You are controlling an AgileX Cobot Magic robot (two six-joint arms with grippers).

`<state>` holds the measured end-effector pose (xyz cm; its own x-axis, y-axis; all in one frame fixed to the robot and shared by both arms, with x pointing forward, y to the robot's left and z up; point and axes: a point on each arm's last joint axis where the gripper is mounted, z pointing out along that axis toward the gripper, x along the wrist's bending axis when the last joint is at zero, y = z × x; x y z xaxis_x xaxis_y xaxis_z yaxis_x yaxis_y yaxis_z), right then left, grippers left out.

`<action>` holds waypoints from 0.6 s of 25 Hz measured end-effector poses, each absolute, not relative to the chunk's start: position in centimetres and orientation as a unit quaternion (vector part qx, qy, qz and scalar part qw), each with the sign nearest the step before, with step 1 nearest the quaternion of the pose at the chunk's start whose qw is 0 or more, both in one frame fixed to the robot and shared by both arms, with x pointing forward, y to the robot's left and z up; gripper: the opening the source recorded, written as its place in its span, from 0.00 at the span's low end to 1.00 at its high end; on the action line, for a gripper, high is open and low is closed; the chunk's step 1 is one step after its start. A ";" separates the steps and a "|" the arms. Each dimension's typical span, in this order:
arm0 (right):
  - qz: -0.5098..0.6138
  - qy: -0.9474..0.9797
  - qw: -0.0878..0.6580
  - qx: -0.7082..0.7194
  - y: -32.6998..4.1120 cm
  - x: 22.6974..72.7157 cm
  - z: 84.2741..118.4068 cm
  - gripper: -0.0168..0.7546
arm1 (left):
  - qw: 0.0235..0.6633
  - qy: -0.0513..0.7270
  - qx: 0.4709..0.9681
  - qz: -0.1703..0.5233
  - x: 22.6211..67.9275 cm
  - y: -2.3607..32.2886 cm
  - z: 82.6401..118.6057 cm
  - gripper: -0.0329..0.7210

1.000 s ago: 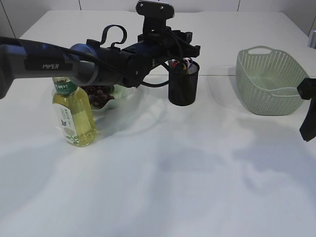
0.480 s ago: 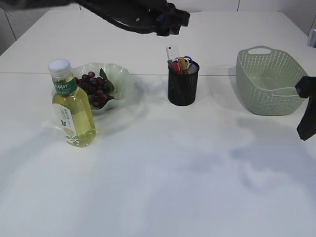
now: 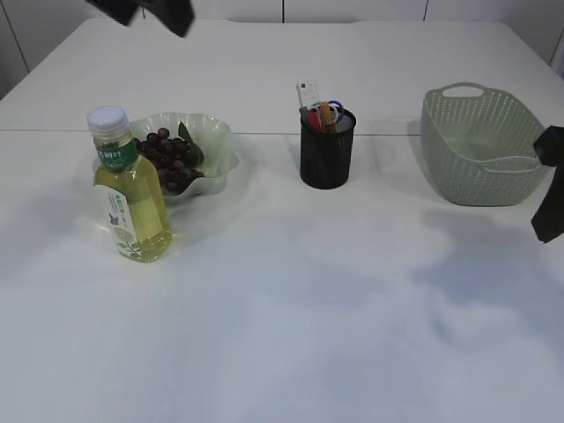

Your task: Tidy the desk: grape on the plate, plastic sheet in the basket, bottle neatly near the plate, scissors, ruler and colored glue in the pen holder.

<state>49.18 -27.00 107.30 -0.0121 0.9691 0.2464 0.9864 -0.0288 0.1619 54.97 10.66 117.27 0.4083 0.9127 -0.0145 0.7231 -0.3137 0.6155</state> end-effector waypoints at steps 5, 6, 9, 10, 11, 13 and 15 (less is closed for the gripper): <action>-0.179 -0.709 -0.003 -0.683 -27.0 47.4 109.5 0.43 | 0.240 0.545 0.774 0.218 52.4 13.8 120.2 0.68; -0.189 -0.709 -0.013 -0.679 -27.1 46.9 110.2 0.43 | 0.245 0.545 0.771 0.220 51.9 14.1 120.7 0.68; -0.221 -0.712 -0.048 -0.665 -27.1 45.0 112.2 0.43 | 0.266 0.545 0.766 0.215 50.7 14.7 121.9 0.69; -0.234 -0.712 -0.063 -0.659 -27.1 44.2 112.9 0.43 | 0.275 0.544 0.764 0.210 50.3 14.8 122.3 0.69; -0.245 -0.711 -0.079 -0.654 -27.2 43.4 113.6 0.43 | 0.283 0.544 0.763 0.204 49.9 14.9 122.6 0.69; -0.263 -0.710 -0.113 -0.644 -27.4 41.8 114.8 0.43 | 0.297 0.543 0.761 0.195 48.9 15.3 123.2 0.69; -0.280 -0.706 -0.144 -0.634 -27.6 39.8 115.6 0.43 | 0.299 0.543 0.762 0.189 47.8 15.8 123.2 0.69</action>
<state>39.78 -27.64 115.56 -0.1537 0.9764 0.1520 0.8153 0.0384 0.5778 47.85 15.81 123.22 0.3391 0.9400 -0.0378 0.7143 -0.2311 0.6606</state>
